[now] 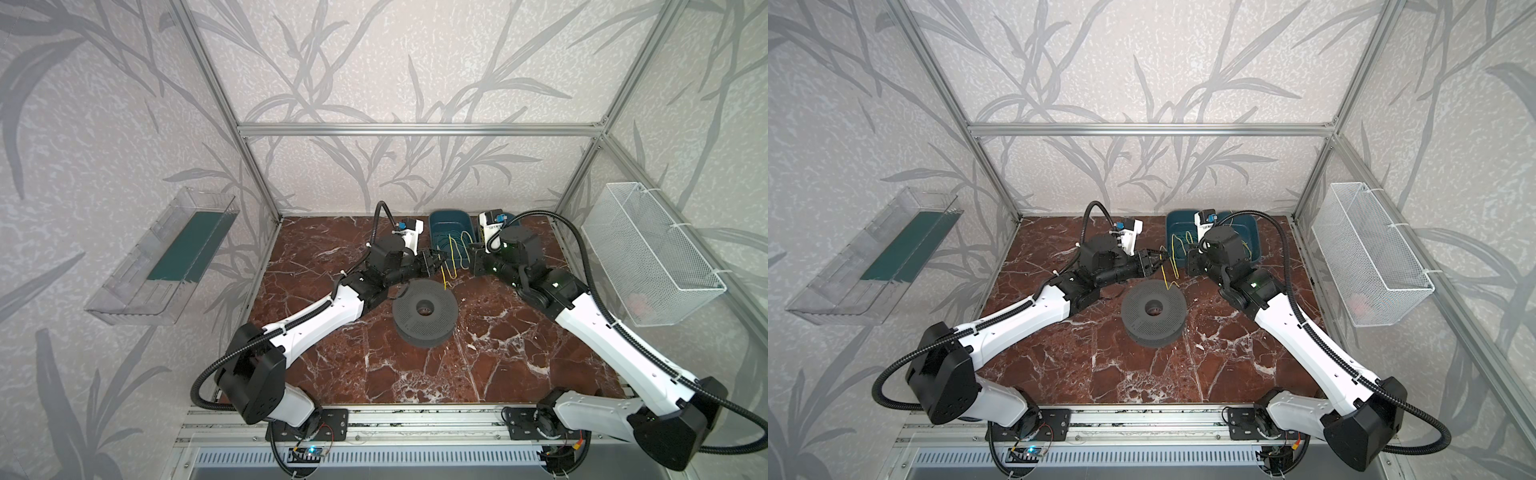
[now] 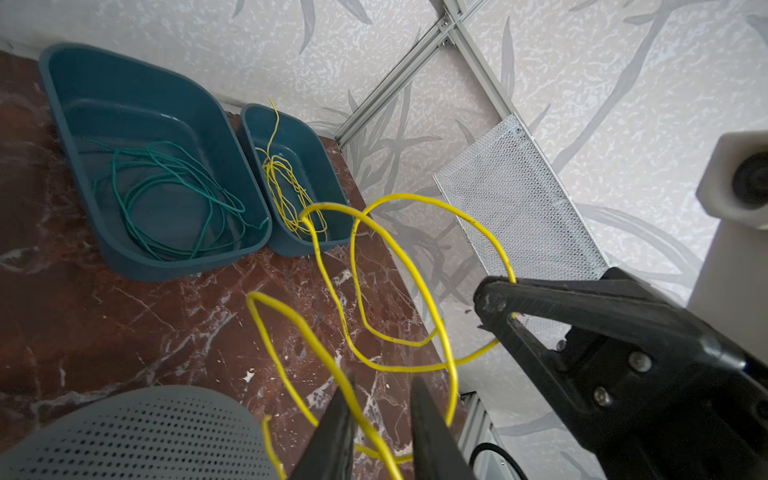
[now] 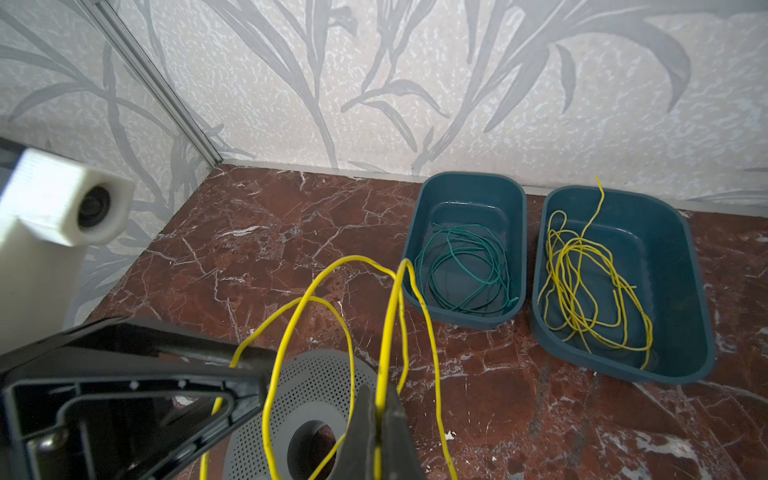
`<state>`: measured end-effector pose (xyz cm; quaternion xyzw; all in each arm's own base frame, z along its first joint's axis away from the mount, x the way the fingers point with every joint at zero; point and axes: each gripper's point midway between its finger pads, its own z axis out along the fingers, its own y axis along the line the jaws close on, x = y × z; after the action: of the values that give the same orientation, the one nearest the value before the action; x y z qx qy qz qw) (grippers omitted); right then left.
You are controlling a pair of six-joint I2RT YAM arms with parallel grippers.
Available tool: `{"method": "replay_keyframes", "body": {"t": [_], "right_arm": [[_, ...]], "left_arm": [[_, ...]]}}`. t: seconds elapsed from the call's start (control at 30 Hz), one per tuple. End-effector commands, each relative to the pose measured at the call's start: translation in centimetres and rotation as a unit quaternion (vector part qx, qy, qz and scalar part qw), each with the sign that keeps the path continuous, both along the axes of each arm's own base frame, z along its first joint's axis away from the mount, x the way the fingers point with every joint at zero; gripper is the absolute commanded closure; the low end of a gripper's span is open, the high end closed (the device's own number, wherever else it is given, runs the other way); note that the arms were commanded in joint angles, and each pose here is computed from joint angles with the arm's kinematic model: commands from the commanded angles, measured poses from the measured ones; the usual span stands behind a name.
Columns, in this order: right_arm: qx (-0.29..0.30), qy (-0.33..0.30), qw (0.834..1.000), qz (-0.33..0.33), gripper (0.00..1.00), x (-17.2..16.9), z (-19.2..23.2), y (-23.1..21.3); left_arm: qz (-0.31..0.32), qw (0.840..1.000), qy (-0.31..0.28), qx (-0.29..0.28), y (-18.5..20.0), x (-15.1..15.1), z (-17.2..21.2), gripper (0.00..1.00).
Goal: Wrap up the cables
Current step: 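Carry the yellow cable toward the spool while the left gripper approaches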
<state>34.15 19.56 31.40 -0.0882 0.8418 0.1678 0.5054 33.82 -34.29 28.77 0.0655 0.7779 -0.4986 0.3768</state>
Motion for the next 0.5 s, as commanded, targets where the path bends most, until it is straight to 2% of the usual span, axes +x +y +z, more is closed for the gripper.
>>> {"method": "replay_keyframes", "body": {"t": [0.0,0.13,0.3,0.47], "right_arm": [[0.004,-0.021,1.000,-0.004,1.00,0.0,0.9,-0.1],[-0.013,-0.035,0.999,-0.025,1.00,0.3,1.4,-1.2],[-0.024,-0.048,0.995,-0.083,1.00,1.3,1.7,-4.9],[0.013,-0.048,0.986,-0.161,1.00,2.2,1.7,-10.9]], "left_arm": [[-0.010,1.000,-0.026,-0.011,-0.3,-0.1,1.6,0.85],[-0.005,0.999,-0.036,0.028,0.5,-0.3,0.6,1.00],[0.043,0.989,-0.085,0.112,3.8,-0.3,0.1,1.00],[0.131,0.965,-0.133,0.186,9.5,0.2,0.4,1.00]]}}
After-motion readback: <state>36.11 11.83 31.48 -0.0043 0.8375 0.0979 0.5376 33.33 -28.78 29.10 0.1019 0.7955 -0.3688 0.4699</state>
